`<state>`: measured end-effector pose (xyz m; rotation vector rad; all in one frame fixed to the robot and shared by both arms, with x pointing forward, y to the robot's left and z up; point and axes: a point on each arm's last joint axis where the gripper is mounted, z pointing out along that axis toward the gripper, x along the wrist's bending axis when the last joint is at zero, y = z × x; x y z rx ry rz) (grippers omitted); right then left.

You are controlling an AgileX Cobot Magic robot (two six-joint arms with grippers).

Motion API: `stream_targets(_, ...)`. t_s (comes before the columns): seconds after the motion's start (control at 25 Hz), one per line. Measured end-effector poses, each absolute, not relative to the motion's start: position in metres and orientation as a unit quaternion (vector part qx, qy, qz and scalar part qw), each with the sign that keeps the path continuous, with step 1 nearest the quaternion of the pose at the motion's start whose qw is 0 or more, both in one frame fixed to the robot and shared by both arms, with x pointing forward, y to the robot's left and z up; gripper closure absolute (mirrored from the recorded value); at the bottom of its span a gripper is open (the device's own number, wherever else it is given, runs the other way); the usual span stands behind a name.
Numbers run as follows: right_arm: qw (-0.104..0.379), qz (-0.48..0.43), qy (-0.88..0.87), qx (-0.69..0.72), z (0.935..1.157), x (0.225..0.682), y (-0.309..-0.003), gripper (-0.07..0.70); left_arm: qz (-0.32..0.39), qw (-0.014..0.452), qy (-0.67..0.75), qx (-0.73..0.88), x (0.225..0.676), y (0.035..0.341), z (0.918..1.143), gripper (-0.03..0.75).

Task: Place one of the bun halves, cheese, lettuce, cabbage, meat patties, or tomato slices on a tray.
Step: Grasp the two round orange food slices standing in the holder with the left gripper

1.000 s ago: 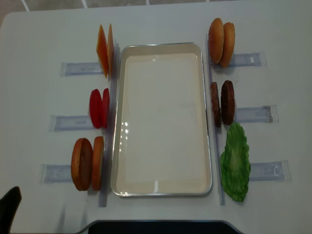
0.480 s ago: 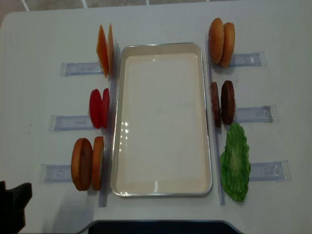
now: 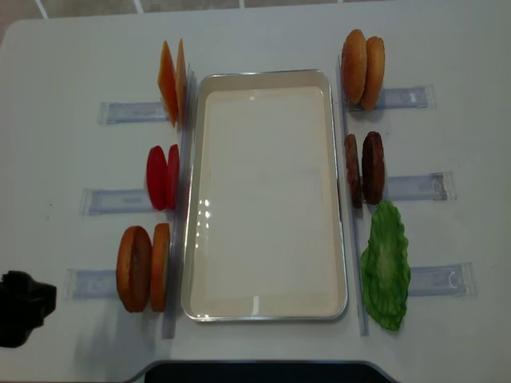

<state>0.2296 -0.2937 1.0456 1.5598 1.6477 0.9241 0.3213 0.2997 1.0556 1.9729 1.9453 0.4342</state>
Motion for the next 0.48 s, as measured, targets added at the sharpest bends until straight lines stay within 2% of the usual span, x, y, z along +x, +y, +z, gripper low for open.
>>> stream_targets(0.28,0.339,0.355,0.633,0.599,1.046,0.230,-0.294,0.288,0.129,0.144,0.699,0.688,0.359,0.301,1.078,0.263)
stream_targets(0.48,0.339,0.355,0.633,0.599,1.046,0.230,-0.294,0.288,0.103,0.113,0.704,0.694,0.393,0.302,1.081,0.263)
